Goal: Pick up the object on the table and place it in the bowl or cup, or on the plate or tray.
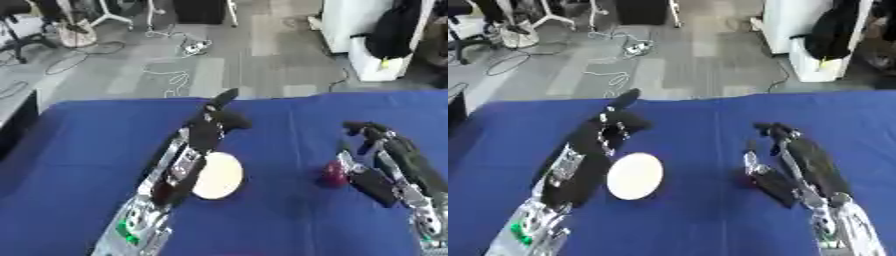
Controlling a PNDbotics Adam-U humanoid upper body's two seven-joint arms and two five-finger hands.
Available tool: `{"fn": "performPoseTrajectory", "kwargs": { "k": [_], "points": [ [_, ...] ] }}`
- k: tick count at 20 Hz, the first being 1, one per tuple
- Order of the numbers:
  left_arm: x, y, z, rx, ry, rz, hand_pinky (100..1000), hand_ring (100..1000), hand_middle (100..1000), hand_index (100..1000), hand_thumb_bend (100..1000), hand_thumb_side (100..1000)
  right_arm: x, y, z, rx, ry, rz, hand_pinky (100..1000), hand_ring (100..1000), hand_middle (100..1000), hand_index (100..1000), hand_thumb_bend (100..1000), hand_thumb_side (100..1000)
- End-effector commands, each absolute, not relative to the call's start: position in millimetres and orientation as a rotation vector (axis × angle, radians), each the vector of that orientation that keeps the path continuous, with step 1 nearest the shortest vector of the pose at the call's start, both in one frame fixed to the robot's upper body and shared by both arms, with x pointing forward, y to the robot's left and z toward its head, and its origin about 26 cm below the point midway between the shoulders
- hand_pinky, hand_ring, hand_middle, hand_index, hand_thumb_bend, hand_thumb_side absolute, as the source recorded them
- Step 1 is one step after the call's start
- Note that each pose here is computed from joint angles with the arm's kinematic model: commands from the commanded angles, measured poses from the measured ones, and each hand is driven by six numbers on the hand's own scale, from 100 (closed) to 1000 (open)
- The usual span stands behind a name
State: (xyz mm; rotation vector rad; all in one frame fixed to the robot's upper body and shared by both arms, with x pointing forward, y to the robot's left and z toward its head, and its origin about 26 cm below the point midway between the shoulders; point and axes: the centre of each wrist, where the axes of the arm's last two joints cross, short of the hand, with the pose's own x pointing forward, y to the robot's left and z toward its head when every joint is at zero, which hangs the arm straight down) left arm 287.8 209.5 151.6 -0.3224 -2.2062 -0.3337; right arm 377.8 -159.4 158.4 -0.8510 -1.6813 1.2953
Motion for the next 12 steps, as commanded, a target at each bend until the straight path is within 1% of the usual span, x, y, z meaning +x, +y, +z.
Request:
{"fn": "performPoseTrajectory", "kwargs": {
  "k": [1,2,3,4,8,11,12],
  "points": [
    [287,211,157,-0.310,-2.227,-0.342,954,793,976,761,349,813,391,-161,168,-0.904,-1.610,1.403,305,537,825,997,100,807],
    [286,211,156,-0.309,-2.225,-0.343,953,793,976,761,345,814,396,-159,171,-0.909,-1.588,1.446,298,529,789,967,100,807],
    [286,211,156,-0.309,-2.224,-0.344,955,793,977,761,349,813,399,-159,171,-0.911,-1.577,1.463,312,544,838,1000,100,806],
    [286,212,154,-0.308,-2.220,-0.346,957,793,977,761,347,815,403,-156,175,-0.915,-1.568,1.508,321,554,859,1000,100,810],
    [285,213,150,-0.301,-2.206,-0.346,959,793,979,760,345,817,416,-150,187,-0.918,-1.541,1.635,326,559,877,1000,100,813],
    [284,214,149,-0.299,-2.202,-0.345,959,793,979,760,343,818,422,-147,190,-0.932,-1.519,1.689,245,516,854,1000,100,819],
    [284,214,149,-0.298,-2.200,-0.346,959,793,979,760,343,818,424,-146,191,-0.942,-1.506,1.709,243,513,853,1000,100,820]
  ]
}}
